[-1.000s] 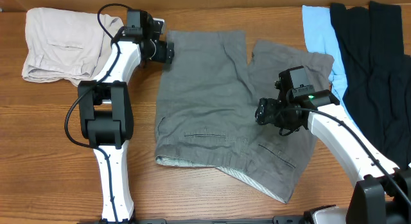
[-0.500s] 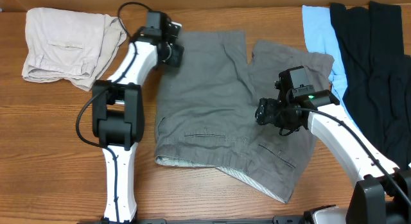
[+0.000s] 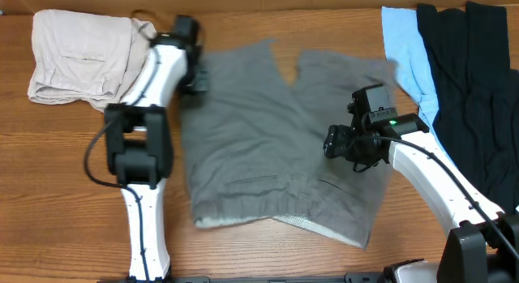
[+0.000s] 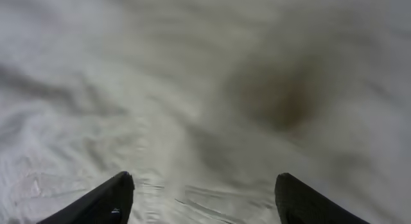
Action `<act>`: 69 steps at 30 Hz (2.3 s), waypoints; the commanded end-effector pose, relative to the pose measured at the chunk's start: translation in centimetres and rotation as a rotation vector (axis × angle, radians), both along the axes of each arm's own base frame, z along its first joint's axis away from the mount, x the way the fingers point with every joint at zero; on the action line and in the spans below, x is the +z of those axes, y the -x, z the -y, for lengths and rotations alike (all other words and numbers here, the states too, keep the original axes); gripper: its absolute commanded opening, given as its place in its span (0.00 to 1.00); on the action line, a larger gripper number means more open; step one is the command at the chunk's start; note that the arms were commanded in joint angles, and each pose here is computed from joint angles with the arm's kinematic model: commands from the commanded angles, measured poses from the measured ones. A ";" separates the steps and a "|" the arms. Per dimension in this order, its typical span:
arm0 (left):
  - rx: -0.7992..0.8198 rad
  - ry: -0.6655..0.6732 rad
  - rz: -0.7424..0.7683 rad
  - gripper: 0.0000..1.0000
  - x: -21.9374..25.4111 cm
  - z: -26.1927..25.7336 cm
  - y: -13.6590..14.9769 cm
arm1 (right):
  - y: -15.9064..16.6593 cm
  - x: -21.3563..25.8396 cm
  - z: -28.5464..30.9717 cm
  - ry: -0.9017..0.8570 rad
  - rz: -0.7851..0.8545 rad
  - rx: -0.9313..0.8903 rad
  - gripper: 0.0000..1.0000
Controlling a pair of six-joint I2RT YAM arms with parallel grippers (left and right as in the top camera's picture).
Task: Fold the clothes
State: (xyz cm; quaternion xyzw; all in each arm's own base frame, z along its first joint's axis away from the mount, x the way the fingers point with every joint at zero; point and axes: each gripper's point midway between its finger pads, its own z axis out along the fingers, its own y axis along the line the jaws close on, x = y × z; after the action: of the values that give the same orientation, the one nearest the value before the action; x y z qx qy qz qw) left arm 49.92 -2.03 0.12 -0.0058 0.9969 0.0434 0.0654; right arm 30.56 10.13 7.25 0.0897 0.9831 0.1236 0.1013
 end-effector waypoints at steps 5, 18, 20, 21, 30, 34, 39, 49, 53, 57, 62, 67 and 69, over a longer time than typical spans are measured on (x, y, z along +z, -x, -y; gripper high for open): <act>0.354 -0.078 -0.392 0.04 -3.0 -13.6 10.5 | -3.7 0.9 -0.2 -0.009 0.135 0.014 0.68; 0.102 0.085 -0.302 0.54 -0.4 -8.5 6.8 | -2.1 -0.6 0.6 -0.131 0.000 -0.006 0.72; 0.070 0.076 -0.248 0.61 1.4 -7.4 5.3 | -0.4 -0.9 0.8 -0.120 -0.064 0.008 0.74; 0.036 0.070 -0.192 0.67 3.3 -6.6 3.9 | 0.8 -1.2 0.9 -0.114 -0.111 0.025 0.75; -0.051 0.051 0.152 1.00 15.5 -3.0 -1.9 | 4.5 -3.3 1.2 -0.107 -0.228 0.050 0.68; -0.040 0.059 0.279 1.00 20.0 -2.8 -2.9 | 5.0 -4.3 1.2 -0.107 -0.229 0.049 0.62; -0.045 0.069 0.369 1.00 23.0 -2.7 -3.3 | 5.6 -5.4 1.3 -0.106 -0.233 0.049 0.53; -0.048 0.072 0.373 1.00 23.3 -2.6 -3.2 | 5.1 -5.8 1.2 -0.109 -0.203 0.047 0.04; -0.054 0.085 0.373 1.00 23.3 -2.3 -3.2 | 3.1 -5.8 2.1 -0.071 -0.128 0.015 0.04; -0.064 0.102 0.379 1.00 23.4 -1.9 -3.3 | -1.1 -4.3 4.7 -0.053 -0.011 -0.072 0.04; -0.087 0.122 0.397 1.00 23.6 -0.8 -3.7 | -7.9 -0.9 8.8 -0.045 0.171 -0.151 0.04; -0.117 0.128 0.409 1.00 23.6 0.8 -4.0 | -14.8 0.2 11.5 0.017 0.285 -0.166 0.04; -0.149 0.125 0.409 1.00 23.5 1.6 -4.1 | -17.4 -0.2 12.3 0.054 0.312 -0.170 0.04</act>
State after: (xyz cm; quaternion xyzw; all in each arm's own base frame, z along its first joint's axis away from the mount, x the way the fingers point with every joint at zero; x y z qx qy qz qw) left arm 54.15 -1.59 21.82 0.0294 0.9687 -0.0137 0.2461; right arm 45.25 -0.99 8.04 0.1561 0.9448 0.1336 0.2554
